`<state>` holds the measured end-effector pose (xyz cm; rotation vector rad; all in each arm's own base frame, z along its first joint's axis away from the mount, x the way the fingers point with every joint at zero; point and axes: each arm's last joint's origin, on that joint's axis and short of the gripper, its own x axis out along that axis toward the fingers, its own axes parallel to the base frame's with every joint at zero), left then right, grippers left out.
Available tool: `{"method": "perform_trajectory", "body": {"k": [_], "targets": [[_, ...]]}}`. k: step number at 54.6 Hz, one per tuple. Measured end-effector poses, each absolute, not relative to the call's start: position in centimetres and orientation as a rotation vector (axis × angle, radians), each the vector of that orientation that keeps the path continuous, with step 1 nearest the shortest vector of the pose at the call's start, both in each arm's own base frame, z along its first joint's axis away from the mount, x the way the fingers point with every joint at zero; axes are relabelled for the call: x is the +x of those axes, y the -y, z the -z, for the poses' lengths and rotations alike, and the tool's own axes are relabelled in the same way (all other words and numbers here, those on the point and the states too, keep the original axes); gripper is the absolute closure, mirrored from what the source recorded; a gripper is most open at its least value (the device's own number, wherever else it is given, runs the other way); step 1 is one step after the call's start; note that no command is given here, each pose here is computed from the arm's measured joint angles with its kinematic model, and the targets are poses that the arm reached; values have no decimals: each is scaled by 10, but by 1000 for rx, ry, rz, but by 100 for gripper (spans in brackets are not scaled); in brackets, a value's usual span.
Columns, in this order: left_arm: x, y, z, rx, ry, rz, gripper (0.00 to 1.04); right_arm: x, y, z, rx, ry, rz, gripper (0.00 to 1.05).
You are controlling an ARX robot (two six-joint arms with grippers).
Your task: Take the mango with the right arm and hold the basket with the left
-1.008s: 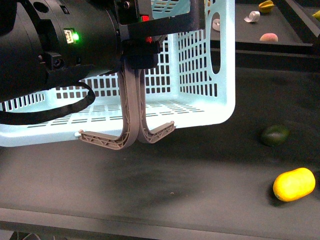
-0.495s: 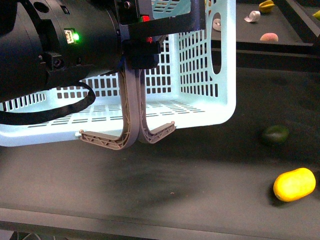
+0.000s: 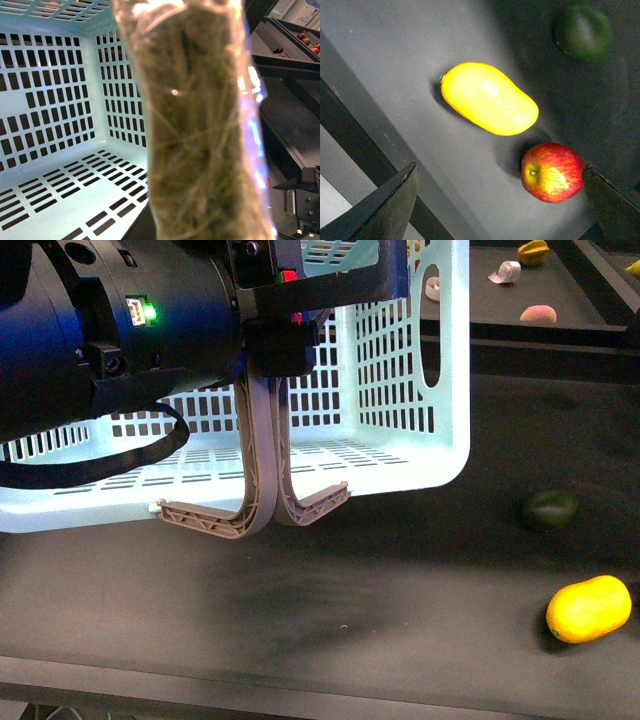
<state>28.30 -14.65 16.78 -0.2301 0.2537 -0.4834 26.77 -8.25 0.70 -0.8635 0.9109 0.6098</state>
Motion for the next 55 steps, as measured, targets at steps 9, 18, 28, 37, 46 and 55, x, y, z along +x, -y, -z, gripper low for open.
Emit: {"method": "perform_trajectory", "body": {"k": [9, 18, 28, 37, 46, 55], "targets": [[283, 147, -168, -230, -254, 484, 100, 281, 85, 12, -883, -938, -636, 8], [283, 147, -168, -230, -254, 484, 100, 295, 86, 32, -873, -955, -648, 8], [283, 146, -168, -230, -254, 483, 100, 307, 86, 51, -869, -982, -660, 8], [283, 146, -168, -230, -254, 483, 100, 318, 86, 61, -879, -998, -668, 8], [283, 147, -168, -230, -254, 484, 100, 330, 83, 69, -894, -991, -677, 8], [283, 147, -168, -230, -254, 484, 100, 339, 80, 78, -901, -991, -690, 8]]}}
